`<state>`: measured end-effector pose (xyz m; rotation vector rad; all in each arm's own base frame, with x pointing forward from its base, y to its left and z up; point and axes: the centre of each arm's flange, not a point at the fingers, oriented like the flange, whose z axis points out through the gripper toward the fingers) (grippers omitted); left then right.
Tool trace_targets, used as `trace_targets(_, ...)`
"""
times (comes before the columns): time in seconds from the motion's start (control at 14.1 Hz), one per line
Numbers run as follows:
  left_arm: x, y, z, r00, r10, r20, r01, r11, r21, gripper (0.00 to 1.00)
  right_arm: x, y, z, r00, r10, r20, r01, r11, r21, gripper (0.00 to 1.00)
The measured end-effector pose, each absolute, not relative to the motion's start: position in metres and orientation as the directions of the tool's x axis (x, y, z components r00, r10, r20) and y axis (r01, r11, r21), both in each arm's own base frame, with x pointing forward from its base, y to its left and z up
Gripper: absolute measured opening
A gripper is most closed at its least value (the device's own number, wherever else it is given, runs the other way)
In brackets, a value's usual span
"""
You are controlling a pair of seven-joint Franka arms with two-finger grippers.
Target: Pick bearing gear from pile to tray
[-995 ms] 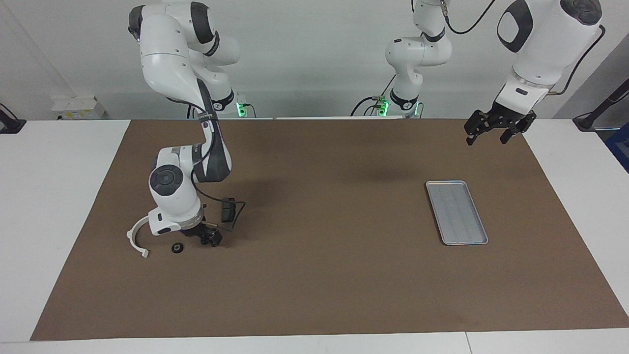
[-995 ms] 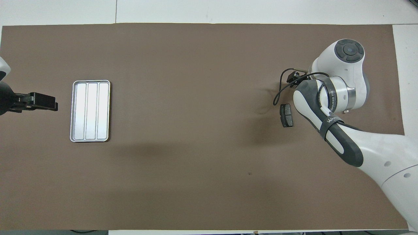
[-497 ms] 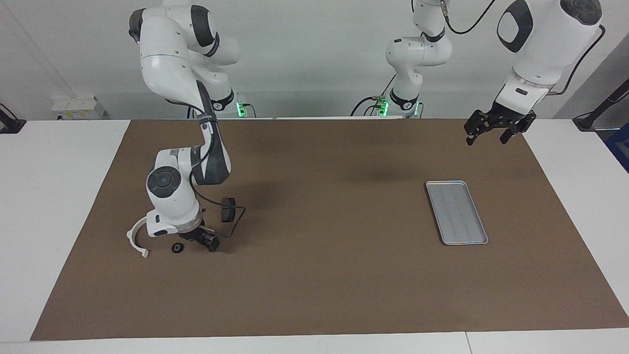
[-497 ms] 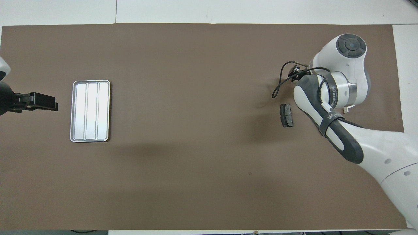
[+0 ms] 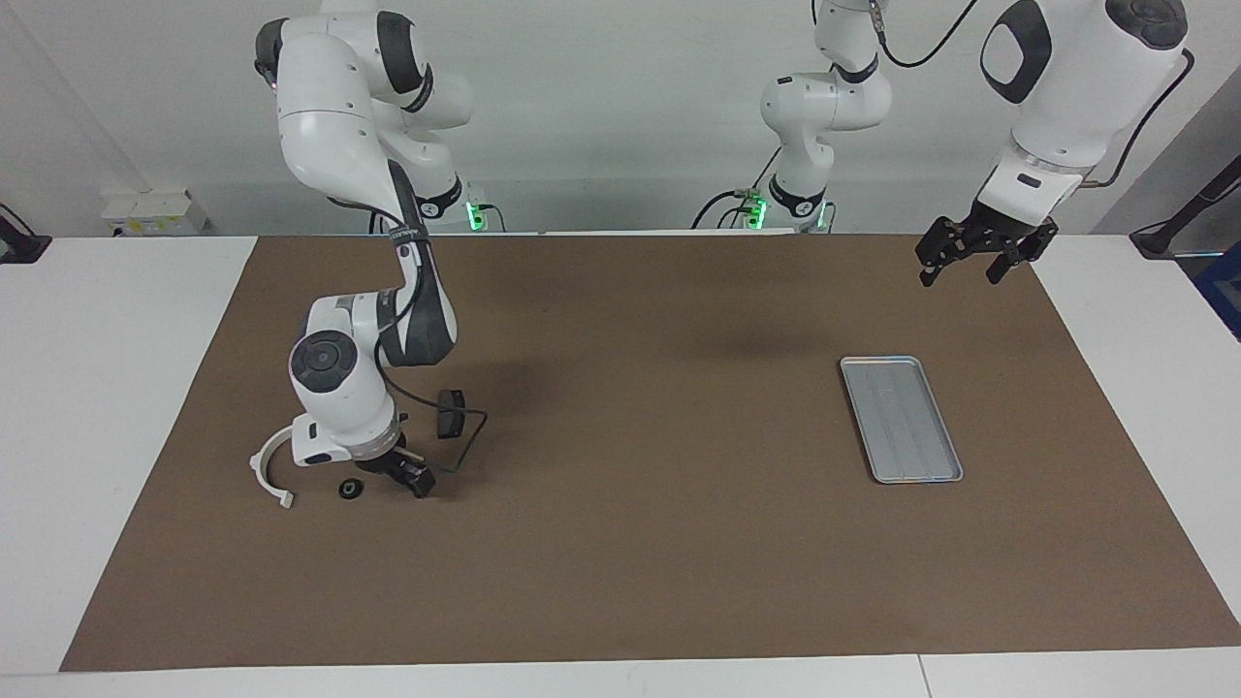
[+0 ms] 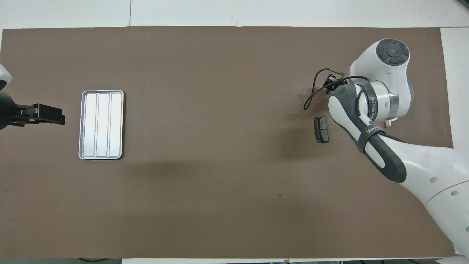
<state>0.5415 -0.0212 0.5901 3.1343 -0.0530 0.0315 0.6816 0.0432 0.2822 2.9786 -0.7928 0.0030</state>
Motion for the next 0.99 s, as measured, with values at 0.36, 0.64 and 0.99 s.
trace_targets(0.36, 0.5415, -0.0212, 0.5901, 0.999, -0.034, 0.02, -0.034, -0.999, 0.006, 1.0, 0.6842, 0.0469, 0.2873, 0.862, -0.506, 0.016, -0.506, -0.862, 0.038, 0.41)
trace_targets(0.64, 0.5415, -0.0212, 0.5901, 0.999, -0.034, 0.02, -0.034, -0.999, 0.006, 1.0, 0.6841, 0.049, 0.2877, 0.843, -0.537, 0.008, -0.537, -0.843, 0.029, 0.34)
trace_targets(0.99, 0.5415, -0.0212, 0.5901, 0.999, -0.034, 0.02, -0.034, -0.999, 0.006, 1.0, 0.6825, 0.0525, 0.2883, 0.845, -0.535, -0.01, -0.534, -0.844, 0.043, 0.23)
